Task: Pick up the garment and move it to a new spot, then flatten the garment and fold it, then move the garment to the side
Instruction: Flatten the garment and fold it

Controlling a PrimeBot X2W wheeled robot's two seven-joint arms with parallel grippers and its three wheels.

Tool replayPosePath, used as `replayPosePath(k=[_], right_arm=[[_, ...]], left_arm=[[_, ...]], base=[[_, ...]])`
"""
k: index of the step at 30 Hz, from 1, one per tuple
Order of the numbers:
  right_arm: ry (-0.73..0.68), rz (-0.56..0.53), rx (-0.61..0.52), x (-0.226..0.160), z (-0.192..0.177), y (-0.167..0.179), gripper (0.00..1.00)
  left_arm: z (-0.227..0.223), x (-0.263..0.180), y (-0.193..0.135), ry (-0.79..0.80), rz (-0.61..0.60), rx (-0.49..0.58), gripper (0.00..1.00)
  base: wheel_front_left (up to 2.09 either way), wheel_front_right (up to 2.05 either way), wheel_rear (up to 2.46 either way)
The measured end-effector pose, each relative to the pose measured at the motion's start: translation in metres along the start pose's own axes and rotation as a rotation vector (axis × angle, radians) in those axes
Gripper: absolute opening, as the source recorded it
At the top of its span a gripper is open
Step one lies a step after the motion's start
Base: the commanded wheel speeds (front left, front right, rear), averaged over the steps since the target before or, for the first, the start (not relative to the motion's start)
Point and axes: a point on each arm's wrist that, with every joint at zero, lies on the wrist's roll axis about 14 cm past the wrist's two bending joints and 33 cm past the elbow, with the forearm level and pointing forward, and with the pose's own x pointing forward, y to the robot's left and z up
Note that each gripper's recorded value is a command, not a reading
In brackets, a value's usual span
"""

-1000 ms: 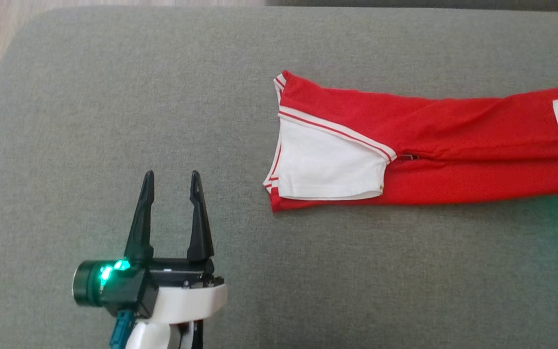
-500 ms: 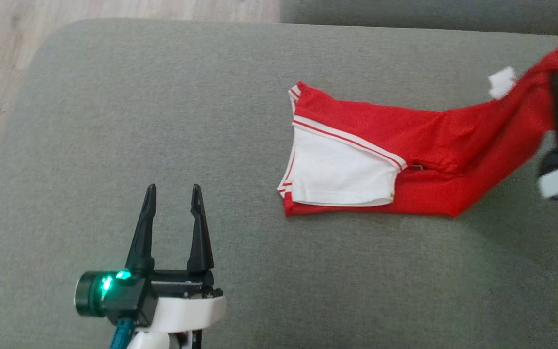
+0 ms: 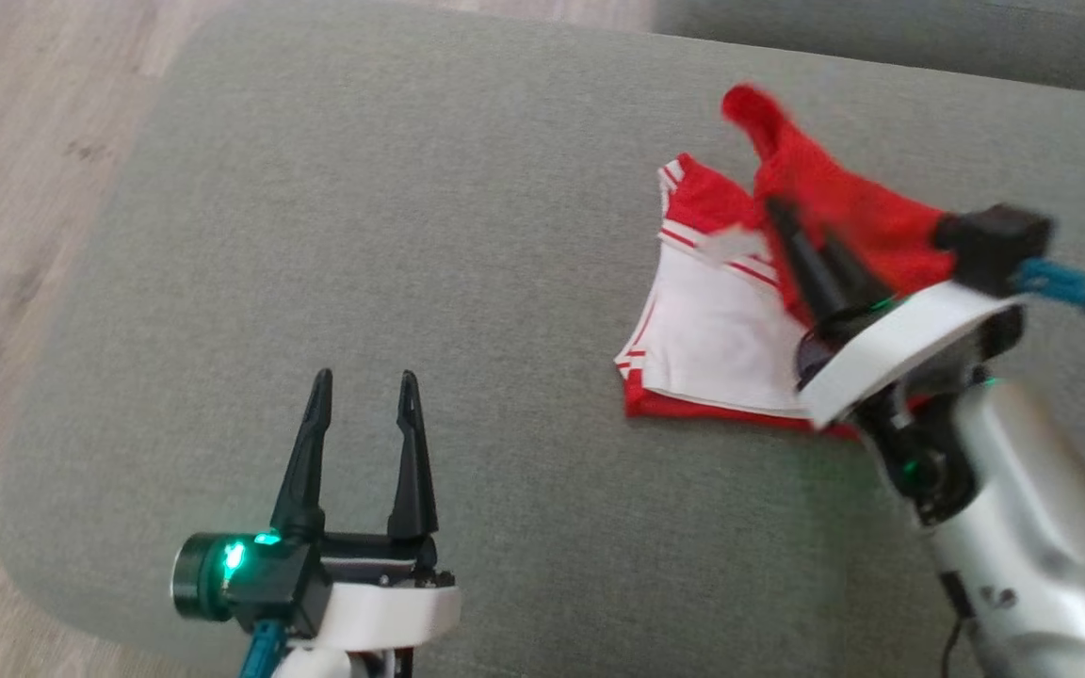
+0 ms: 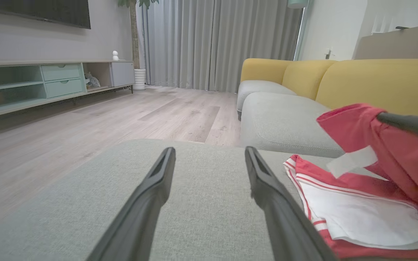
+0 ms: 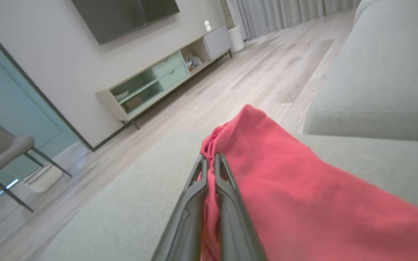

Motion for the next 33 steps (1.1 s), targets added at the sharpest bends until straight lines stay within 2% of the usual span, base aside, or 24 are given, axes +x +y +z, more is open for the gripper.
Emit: replayPosePath(k=[7,8,9,14,19,23,29,33], right_arm=[[0.148,0.058,0.005,0.011,-0.058,0.027,0.00],[0.158,0.059,0.013,0.012,-0.064,0.029,0.59],[0.165,0.057,0.021,0.011,-0.068,0.029,1.00],[0.024,0.032,0.067,0.010,-0.043,0.026,1.00],[-0.193,-0.029,-0.006,-0.012,0.011,-0.001,1.00],[-0.329,-0.157,-0.067,-0.055,0.042,-0.041,1.00],[-0.358,-0.367,-0.138,-0.134,0.038,-0.081,1.00],[-0.370,-0.478,-0.213,-0.180,0.034,-0.087,1.00]], left_arm=[[0.000,-0.004,0.004,0.003,0.017,0.022,1.00],[-0.001,-0.004,0.004,0.004,0.019,0.022,1.00],[-0.001,-0.004,0.004,0.004,0.018,0.022,1.00],[-0.002,-0.001,-0.002,0.005,-0.001,0.019,1.00],[0.000,0.004,-0.008,-0.008,-0.028,0.031,1.00],[0.002,0.007,-0.021,-0.020,-0.081,0.029,1.00],[0.003,0.003,-0.033,-0.027,-0.136,0.027,1.00],[0.001,-0.007,-0.040,-0.022,-0.171,0.017,1.00]], base=[[0.00,0.00,0.00],[0.00,0.00,0.00],[0.00,0.00,0.00],[0.00,0.00,0.00],[0.00,0.00,0.00],[0.00,0.00,0.00],[0.00,0.00,0.00],[0.00,0.00,0.00]])
